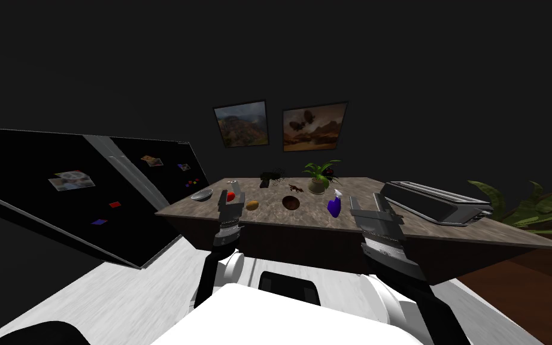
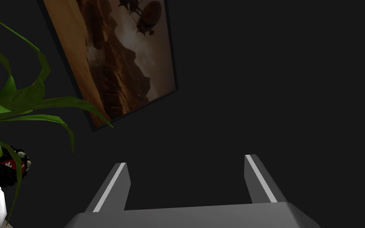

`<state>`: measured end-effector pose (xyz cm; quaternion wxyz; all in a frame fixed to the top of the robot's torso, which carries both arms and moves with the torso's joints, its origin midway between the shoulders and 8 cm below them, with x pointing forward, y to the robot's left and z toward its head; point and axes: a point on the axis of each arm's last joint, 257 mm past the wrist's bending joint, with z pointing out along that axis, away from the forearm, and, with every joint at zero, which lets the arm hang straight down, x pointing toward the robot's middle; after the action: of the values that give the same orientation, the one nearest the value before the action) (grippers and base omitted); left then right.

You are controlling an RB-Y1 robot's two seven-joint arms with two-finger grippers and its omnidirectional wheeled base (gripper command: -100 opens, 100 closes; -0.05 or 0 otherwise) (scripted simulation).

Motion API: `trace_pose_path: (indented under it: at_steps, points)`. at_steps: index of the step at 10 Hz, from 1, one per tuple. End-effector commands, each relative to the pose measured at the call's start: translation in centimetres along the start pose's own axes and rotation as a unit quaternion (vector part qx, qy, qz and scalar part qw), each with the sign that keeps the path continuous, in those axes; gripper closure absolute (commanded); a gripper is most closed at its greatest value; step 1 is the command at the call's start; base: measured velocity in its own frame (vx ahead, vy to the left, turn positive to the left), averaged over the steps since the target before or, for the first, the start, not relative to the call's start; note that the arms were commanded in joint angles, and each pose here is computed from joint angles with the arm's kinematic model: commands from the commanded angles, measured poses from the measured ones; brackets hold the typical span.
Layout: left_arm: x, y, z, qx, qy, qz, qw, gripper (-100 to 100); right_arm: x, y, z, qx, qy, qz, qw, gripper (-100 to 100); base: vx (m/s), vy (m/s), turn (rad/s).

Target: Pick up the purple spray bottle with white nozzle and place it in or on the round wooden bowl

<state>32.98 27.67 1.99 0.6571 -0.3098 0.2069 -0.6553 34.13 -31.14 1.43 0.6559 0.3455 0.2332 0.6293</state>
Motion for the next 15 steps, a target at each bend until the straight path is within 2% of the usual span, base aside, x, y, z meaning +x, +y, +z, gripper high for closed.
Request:
trace_pose_path:
  at_steps: [1,5,9,12,15]
  points:
    - [0.0,0.0,0.0,0.0,0.0,0.0,1.0,0,0.2,-0.4,0.1,0.007,0.011,0.001,0.9999,-100,0.0,0.0,0.0]
    - [0.0,0.0,0.0,0.0,0.0,0.0,1.0,0,0.0,-2.3,0.4,0.041,0.028,0.023,0.9985,-100,0.01,-0.017,-0.009]
    - [0.0,0.0,0.0,0.0,0.0,0.0,1.0,0,-1.1,-5.4,0.7,0.09,0.015,0.073,0.9932,-100,0.013,-0.039,-0.017]
    - [0.0,0.0,0.0,0.0,0.0,0.0,1.0,0,-1.9,-8.0,0.7,0.128,-0.004,0.12,0.9845,-100,0.016,-0.041,-0.017]
    - [0.0,0.0,0.0,0.0,0.0,0.0,1.0,0,-2.6,-10.5,0.5,0.165,-0.023,0.165,0.9721,-100,0.014,-0.033,-0.016]
